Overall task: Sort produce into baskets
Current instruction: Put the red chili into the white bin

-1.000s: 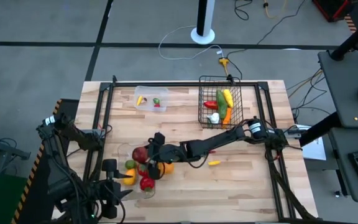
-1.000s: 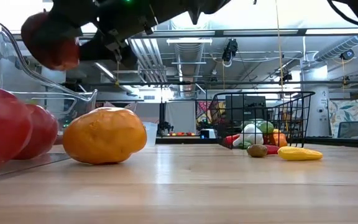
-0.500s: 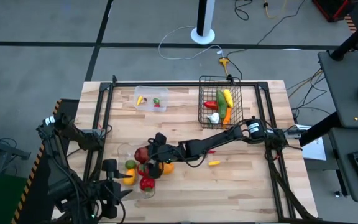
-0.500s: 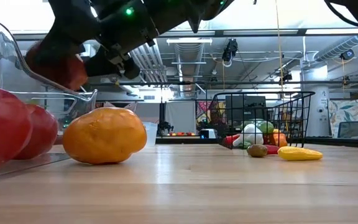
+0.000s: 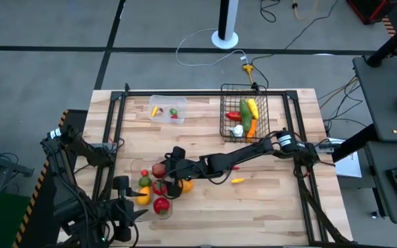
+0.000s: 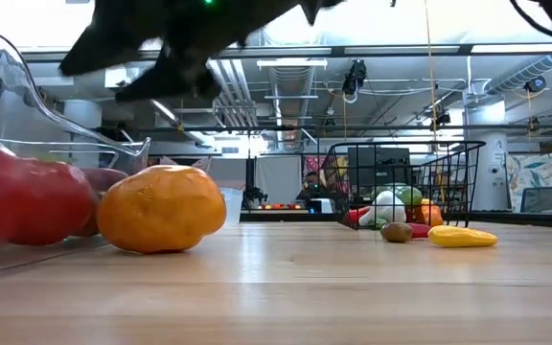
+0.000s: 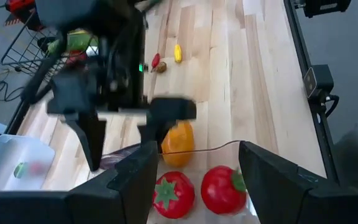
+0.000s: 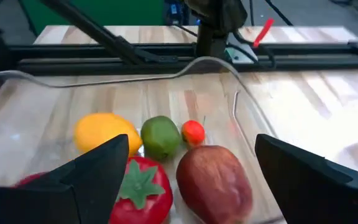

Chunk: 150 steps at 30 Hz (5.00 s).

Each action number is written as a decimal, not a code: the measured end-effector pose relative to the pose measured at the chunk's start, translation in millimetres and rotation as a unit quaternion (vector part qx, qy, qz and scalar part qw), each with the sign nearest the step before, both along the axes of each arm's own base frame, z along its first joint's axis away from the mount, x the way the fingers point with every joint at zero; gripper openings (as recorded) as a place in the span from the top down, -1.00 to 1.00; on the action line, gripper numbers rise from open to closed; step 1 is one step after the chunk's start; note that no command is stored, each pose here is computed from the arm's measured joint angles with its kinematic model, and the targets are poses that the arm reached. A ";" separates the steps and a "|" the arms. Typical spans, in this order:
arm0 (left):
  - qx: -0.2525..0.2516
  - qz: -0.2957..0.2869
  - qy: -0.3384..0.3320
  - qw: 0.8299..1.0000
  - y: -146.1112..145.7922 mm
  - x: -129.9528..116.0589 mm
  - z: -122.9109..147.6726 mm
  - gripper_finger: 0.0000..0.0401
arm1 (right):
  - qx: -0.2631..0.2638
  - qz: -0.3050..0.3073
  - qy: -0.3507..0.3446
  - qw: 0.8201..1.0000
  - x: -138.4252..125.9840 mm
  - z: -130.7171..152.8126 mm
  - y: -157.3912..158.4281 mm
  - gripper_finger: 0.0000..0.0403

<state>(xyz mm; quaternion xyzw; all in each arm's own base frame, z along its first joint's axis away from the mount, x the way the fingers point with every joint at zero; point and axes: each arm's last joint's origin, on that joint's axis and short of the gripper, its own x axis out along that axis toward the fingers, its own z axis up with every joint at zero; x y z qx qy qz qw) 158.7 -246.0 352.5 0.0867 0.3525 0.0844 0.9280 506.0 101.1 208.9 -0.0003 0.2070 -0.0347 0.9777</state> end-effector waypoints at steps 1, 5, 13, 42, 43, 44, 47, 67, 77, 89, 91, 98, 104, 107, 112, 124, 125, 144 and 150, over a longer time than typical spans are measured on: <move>-0.003 0.003 -0.001 1.000 -0.1 0.0 -0.2 -0.03 | -0.008 0.005 0.006 1.000 -3.4 5.5 2.3 -0.70; -0.014 0.018 -0.007 1.000 -0.9 0.7 -7.5 -0.03 | -0.022 0.020 0.046 0.998 -20.3 25.3 11.6 -0.70; -0.013 0.011 -0.009 1.000 -6.5 7.3 -38.0 -0.03 | -0.053 0.017 0.130 0.990 -59.8 47.9 37.2 -0.64; -0.029 -0.114 -0.045 0.992 44.7 91.3 -78.7 -0.03 | -0.022 -0.076 0.271 0.959 -222.9 30.8 24.1 -0.56; -0.041 -0.126 -0.059 0.989 44.8 90.6 -77.4 -0.03 | -0.011 -0.081 0.271 0.959 -226.7 30.3 22.5 -0.55; -0.049 -0.137 -0.072 0.987 45.2 89.3 -76.0 -0.03 | 0.000 -0.087 0.271 0.959 -230.4 30.0 21.2 -0.55; -0.067 -0.149 -0.104 0.981 49.4 83.1 -69.9 -0.03 | 0.037 -0.096 0.281 0.954 -240.7 24.3 19.0 -0.56; -0.002 -0.043 -0.153 0.987 68.5 80.9 -57.8 -0.03 | -0.044 -0.107 0.321 0.940 -255.6 -42.7 0.4 -0.44; 0.003 -0.081 -0.136 0.987 71.4 86.7 -59.9 -0.03 | -0.067 -0.060 0.339 0.937 -241.6 -59.4 -14.5 -0.34; -0.005 -0.107 -0.142 0.984 75.3 91.0 -72.1 -0.03 | -0.062 -0.052 0.369 0.926 -233.1 -83.4 -18.7 -0.10; -0.004 -0.106 -0.144 0.984 77.1 92.0 -74.6 -0.03 | -0.059 -0.050 0.368 0.927 -232.7 -83.2 -18.5 -0.02; -0.005 -0.096 -0.145 0.985 84.6 97.1 -75.7 -0.03 | -0.043 -0.049 0.363 0.930 -231.6 -79.6 -22.9 0.42; -0.002 -0.086 -0.145 0.986 89.9 100.4 -75.7 -0.03 | -0.029 -0.047 0.370 0.927 -229.5 -81.5 -28.8 0.80; -0.001 -0.084 -0.145 0.986 91.4 101.2 -75.7 -0.03 | -0.035 -0.041 0.369 0.928 -230.5 -79.5 -29.1 0.91; 0.001 -0.081 -0.143 0.986 93.7 102.1 -77.9 -0.03 | -0.044 -0.054 0.351 0.934 -233.4 -68.5 -31.6 0.92; -0.048 -0.079 -0.229 0.969 119.0 110.1 -109.3 -0.03 | -0.040 -0.005 0.140 0.989 -220.2 -9.0 -25.8 0.93; -0.050 -0.073 -0.237 0.967 122.6 110.2 -112.4 -0.03 | -0.043 0.009 0.117 0.992 -217.0 -5.0 -24.5 0.93; -0.059 -0.080 -0.314 0.944 141.7 115.2 -110.3 -0.03 | -0.146 0.109 -0.123 0.976 -185.3 35.3 -12.4 0.94; -0.046 -0.110 -0.332 0.936 139.3 126.2 -107.3 -0.03 | -0.157 0.121 -0.130 0.971 -180.4 40.1 -10.4 0.94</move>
